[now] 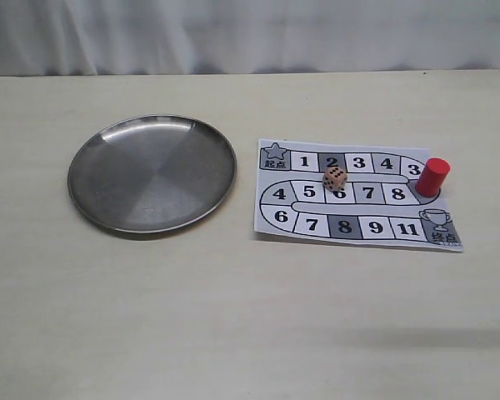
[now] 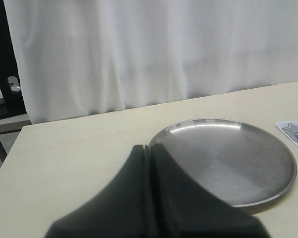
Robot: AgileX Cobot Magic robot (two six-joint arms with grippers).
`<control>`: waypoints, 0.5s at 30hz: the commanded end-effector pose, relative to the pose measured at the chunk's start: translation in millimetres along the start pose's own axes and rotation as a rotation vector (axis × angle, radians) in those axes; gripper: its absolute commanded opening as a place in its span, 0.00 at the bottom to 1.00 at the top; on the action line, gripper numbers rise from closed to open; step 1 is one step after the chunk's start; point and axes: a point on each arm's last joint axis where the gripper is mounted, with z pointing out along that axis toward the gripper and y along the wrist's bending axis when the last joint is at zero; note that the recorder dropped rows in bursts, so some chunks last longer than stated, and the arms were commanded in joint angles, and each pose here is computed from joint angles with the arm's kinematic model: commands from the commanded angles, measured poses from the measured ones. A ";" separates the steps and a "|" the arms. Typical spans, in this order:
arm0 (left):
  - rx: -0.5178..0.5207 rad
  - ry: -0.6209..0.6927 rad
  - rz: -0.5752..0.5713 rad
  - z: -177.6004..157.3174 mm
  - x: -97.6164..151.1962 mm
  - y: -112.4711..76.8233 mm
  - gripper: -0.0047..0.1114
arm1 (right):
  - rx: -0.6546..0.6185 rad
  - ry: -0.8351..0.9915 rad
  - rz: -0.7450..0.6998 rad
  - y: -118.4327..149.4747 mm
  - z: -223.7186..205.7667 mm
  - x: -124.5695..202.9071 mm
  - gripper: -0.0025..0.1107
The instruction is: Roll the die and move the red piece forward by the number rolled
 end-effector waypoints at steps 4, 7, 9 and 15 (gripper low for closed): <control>0.003 -0.008 -0.001 0.0 -0.3 -0.2 0.04 | -0.014 -0.122 0.095 -7.5 -79.0 63.2 0.06; 0.003 -0.008 -0.001 0.0 -0.3 -0.2 0.04 | -0.013 -0.053 0.083 -7.9 -94.0 73.2 0.06; 0.003 -0.008 -0.001 0.0 -0.3 -0.2 0.04 | -0.012 0.015 0.034 -7.9 -101.1 80.6 0.06; 0.003 -0.008 -0.001 0.0 -0.3 -0.2 0.04 | -0.011 0.064 0.042 -8.3 -109.8 87.3 0.06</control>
